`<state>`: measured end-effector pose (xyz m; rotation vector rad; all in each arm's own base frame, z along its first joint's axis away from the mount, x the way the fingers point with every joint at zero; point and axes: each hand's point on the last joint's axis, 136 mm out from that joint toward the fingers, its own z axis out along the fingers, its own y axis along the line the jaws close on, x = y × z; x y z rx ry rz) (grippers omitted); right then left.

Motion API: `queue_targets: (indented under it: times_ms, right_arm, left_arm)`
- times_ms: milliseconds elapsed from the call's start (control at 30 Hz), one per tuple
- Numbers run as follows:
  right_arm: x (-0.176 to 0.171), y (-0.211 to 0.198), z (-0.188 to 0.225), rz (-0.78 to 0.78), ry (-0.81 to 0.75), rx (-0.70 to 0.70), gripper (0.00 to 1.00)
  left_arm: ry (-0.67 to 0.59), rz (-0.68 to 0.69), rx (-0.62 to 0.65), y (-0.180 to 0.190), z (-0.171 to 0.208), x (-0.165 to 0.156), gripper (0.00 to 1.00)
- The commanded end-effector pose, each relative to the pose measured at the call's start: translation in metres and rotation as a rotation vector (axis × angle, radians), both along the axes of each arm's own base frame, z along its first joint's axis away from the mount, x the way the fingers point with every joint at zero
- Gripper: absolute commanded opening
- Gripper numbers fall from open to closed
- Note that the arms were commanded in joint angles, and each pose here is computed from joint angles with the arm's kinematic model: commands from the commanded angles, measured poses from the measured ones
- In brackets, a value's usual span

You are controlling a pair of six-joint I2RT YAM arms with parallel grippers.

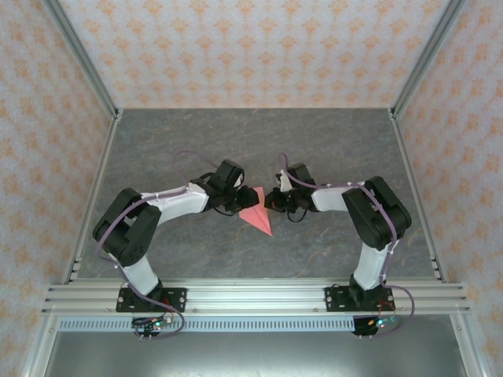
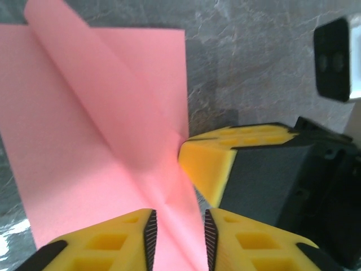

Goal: Fold a paper plane with a square sheet of paper (fold left side to right side)
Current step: Fourth fold the wing at the center of the table.

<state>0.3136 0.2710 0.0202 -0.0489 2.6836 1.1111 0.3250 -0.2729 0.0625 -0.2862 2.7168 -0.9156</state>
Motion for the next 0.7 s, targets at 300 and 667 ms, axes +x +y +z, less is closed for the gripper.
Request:
queue_targets:
  times_ms: [300,667]
  right_arm:
    - [-0.017,-0.022,-0.031,-0.016,0.07,-0.159,0.05]
    - [-0.017,-0.023,-0.03,-0.015,0.064,-0.172,0.05]
  left_arm:
    - [0.016,0.024,-0.006,-0.008,-0.014,0.034,0.24]
    - [0.059,0.022,0.032,-0.003,-0.038,0.027,0.24]
